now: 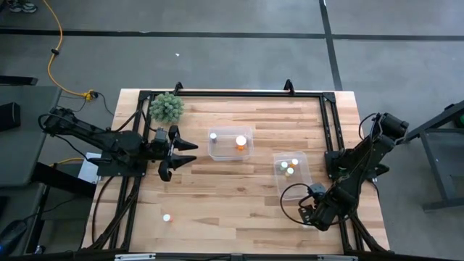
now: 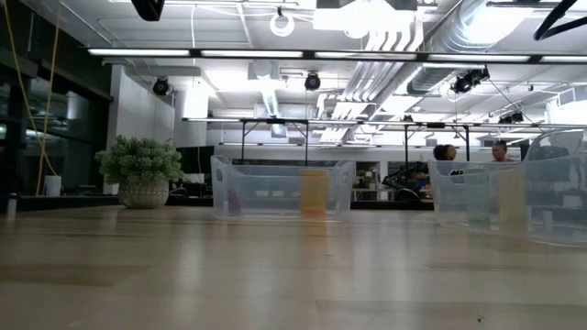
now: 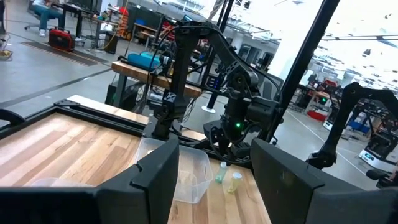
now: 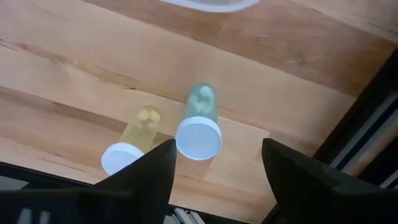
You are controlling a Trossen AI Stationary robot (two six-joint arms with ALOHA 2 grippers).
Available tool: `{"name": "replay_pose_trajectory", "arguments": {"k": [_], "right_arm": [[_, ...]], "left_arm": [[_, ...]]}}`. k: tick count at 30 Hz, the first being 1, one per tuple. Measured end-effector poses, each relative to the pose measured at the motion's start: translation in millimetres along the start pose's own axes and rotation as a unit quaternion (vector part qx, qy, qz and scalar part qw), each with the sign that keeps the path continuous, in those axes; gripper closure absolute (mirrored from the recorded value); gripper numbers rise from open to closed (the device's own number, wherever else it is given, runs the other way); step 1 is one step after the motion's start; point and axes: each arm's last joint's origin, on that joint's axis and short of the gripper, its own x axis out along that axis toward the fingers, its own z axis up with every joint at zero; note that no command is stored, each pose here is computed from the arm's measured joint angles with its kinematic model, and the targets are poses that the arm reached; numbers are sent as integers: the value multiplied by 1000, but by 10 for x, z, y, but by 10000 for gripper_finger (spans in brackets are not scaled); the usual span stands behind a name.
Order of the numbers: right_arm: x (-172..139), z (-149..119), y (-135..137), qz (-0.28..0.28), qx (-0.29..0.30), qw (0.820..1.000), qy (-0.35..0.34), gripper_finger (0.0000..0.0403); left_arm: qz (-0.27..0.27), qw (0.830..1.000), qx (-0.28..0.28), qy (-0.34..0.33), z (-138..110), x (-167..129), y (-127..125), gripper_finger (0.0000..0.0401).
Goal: Pick and place medicine bottles into bin by pill shape (circle, oval)
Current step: Put the blue tablet bottle into the bottom transparent bin
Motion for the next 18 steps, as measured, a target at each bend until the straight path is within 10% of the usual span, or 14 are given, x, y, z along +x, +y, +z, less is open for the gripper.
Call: {"name": "replay_pose_trajectory", "arguments": {"k": [18], "right_arm": [[2,-19,37,19,19,1000,8,178]], "left_arm": [[4,1000,0,-1,1,0,2,213]]}}
